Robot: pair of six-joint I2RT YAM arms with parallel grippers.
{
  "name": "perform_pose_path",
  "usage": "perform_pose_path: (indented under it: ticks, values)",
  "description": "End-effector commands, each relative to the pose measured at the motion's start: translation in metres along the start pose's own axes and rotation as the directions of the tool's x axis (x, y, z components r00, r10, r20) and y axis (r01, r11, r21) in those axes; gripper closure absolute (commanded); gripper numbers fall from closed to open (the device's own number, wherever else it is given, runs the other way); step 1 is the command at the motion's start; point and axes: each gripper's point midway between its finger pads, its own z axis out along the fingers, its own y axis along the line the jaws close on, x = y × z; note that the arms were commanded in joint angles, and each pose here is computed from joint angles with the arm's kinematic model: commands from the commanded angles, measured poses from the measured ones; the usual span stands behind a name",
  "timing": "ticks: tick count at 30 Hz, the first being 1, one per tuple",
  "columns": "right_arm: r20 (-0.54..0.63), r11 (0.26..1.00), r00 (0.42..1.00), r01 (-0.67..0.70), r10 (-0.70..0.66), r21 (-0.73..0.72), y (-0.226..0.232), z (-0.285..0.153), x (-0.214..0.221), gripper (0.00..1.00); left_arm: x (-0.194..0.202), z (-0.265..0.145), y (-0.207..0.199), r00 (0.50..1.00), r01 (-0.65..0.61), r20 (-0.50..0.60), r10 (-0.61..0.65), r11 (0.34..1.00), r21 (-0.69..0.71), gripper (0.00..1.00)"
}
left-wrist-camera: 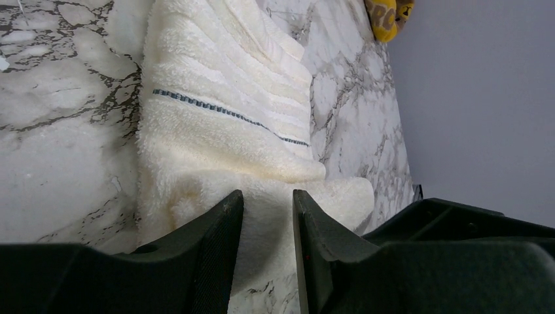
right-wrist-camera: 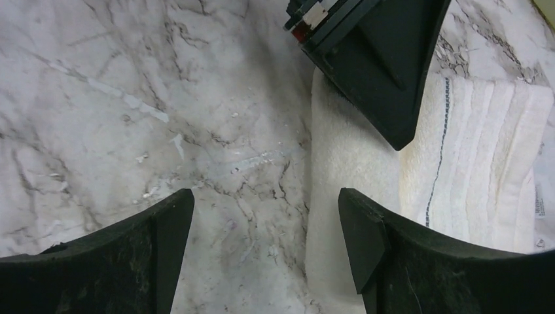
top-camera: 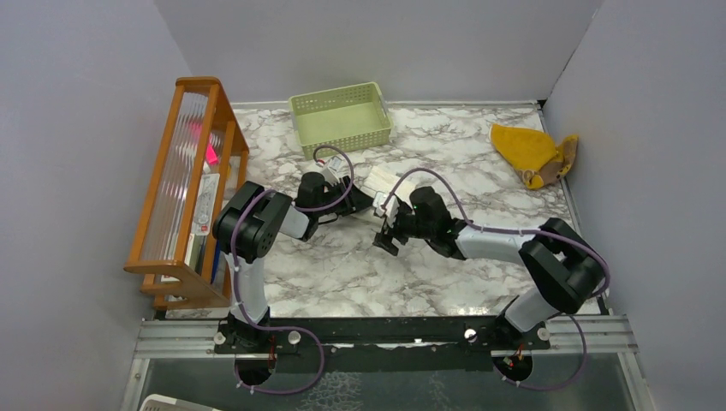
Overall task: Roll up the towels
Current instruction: Roll the towel at the center of the board.
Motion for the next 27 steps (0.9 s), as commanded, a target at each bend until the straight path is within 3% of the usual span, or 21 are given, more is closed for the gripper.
perform_pose_path:
  ticks: [1, 7, 14, 22, 27]
  values:
    - [-0.138, 0.974, 0.973, 0.2, -0.185, 0.104, -0.027, 0.013, 0.013, 0.2, 0.038, -0.004, 0.046, 0.994, 0.043, -0.09, -0.058, 0.986, -0.162, 0.62]
    - [-0.269, 0.934, 0.924, 0.322, -0.273, 0.156, -0.04, 0.016, 0.028, 0.23, 0.04, -0.005, 0.046, 0.994, 0.037, -0.099, -0.053, 0.987, -0.159, 0.62]
    - [-0.435, 0.943, 0.875, 0.3, -0.214, 0.141, -0.043, 0.014, 0.064, 0.47, 0.039, -0.005, 0.045, 0.994, 0.033, -0.099, -0.049, 0.987, -0.156, 0.62]
    - [-0.557, 0.97, 0.829, 0.173, -0.051, 0.17, -0.047, 0.017, 0.092, 0.98, 0.019, -0.018, 0.042, 0.996, 0.044, -0.067, -0.054, 0.989, -0.143, 0.62]
    - [-0.494, 0.979, 0.858, -0.045, 0.139, 0.198, -0.041, 0.022, 0.078, 0.99, -0.026, -0.039, 0.013, 0.998, 0.01, 0.061, -0.004, 0.994, -0.108, 0.59]
